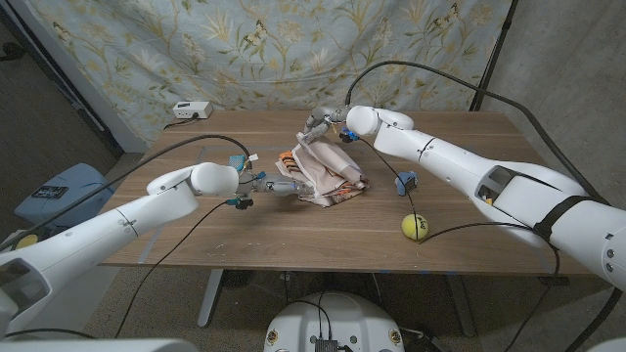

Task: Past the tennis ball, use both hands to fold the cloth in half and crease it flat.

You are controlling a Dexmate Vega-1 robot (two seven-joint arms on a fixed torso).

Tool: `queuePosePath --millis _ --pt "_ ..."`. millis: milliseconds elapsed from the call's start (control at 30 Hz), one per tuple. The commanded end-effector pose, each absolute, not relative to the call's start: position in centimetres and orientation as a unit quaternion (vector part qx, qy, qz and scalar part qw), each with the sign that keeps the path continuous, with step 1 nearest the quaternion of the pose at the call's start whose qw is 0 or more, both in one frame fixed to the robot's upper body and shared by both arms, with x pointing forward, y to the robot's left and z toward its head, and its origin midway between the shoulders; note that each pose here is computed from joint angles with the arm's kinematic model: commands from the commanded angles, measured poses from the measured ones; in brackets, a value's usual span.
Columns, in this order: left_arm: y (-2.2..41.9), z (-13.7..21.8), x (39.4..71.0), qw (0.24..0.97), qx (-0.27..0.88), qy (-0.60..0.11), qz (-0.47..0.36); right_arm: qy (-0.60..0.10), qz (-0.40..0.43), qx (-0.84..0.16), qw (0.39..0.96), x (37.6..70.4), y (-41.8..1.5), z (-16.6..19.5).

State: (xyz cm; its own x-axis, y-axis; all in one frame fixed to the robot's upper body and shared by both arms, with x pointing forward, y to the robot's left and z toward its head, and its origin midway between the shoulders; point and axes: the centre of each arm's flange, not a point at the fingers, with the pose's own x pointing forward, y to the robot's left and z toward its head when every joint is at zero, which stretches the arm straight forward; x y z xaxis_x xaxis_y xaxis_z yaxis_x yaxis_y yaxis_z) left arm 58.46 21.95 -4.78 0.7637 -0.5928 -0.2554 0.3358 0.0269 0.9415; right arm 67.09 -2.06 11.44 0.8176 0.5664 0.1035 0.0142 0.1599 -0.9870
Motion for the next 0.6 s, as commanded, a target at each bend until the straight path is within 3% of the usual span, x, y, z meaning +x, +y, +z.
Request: queuePosePath --millis 33,600 --pt "21.7 -5.0 58.2 0.712 0.613 -0.104 -0.326 -0.225 0.193 -0.616 0.730 66.6 -1.1 10.7" --pt "21.6 -5.3 58.0 0.713 0.614 -0.105 -0.321 -0.205 0.202 -0.622 0.728 65.4 0.6 9.7"
